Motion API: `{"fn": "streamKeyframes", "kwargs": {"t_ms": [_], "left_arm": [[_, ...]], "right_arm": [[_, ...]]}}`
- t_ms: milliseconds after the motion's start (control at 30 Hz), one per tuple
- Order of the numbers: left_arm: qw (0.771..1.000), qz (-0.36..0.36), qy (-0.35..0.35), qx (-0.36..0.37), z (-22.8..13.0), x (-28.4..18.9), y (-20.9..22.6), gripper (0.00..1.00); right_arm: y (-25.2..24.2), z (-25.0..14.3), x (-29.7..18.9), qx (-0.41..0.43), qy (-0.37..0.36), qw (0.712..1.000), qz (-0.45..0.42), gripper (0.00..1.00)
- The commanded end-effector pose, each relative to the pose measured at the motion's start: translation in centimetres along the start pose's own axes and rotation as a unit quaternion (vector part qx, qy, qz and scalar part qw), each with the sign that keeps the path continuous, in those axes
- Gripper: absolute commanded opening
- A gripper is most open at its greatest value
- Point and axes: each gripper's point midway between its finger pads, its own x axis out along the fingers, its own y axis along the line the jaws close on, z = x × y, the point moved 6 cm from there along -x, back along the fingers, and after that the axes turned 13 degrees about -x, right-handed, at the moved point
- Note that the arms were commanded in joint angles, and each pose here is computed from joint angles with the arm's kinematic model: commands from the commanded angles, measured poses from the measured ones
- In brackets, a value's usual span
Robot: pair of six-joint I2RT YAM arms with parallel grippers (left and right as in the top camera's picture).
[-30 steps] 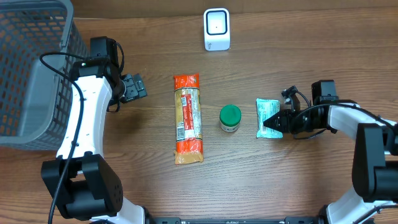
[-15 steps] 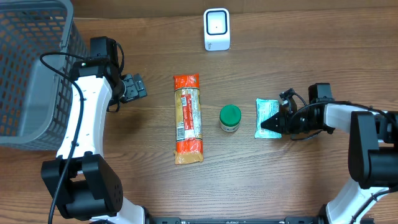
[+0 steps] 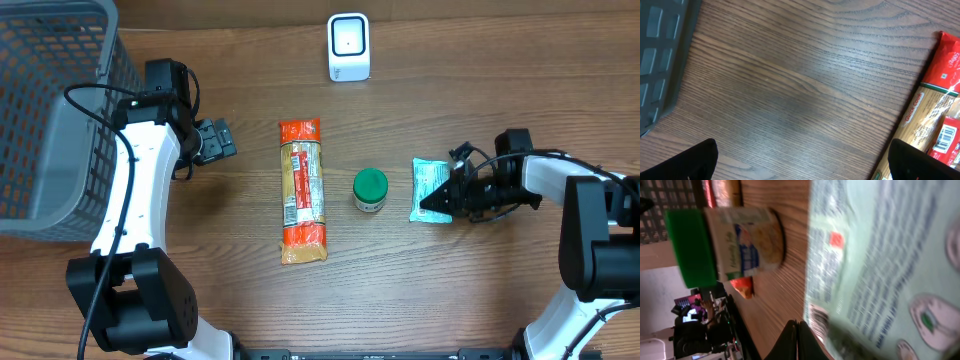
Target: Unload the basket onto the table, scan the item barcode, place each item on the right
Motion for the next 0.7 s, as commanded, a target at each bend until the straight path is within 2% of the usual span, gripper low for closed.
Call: {"fn": "streamKeyframes", "kwargs": {"t_ms": [0,267,400,667], "left_arm": [[1.000,0.001,-0.009,0.010,0.3,-0.4,0.1,1.00],[1.000,0.001,-0.009,0.010,0.3,-0.4,0.1,1.00],[1.000,0.001,-0.009,0.010,0.3,-0.4,0.1,1.00],[1.000,0.001,-0.009,0.010,0.3,-0.4,0.1,1.00]], "right_arm": [[1.6,1.2,-0.5,-0.049,-0.011,0.999,0.007,0.04],[1.1,0.6,1.8,-0.084,0.017,0.996,-0.031,0.04],[0.1,0.2,2.5,-0.077,0.027,0.994,-0.074,0.04],[-1.0,-0.4,2.9,-0.066,0.017,0.993,-0.093,0.04]]}}
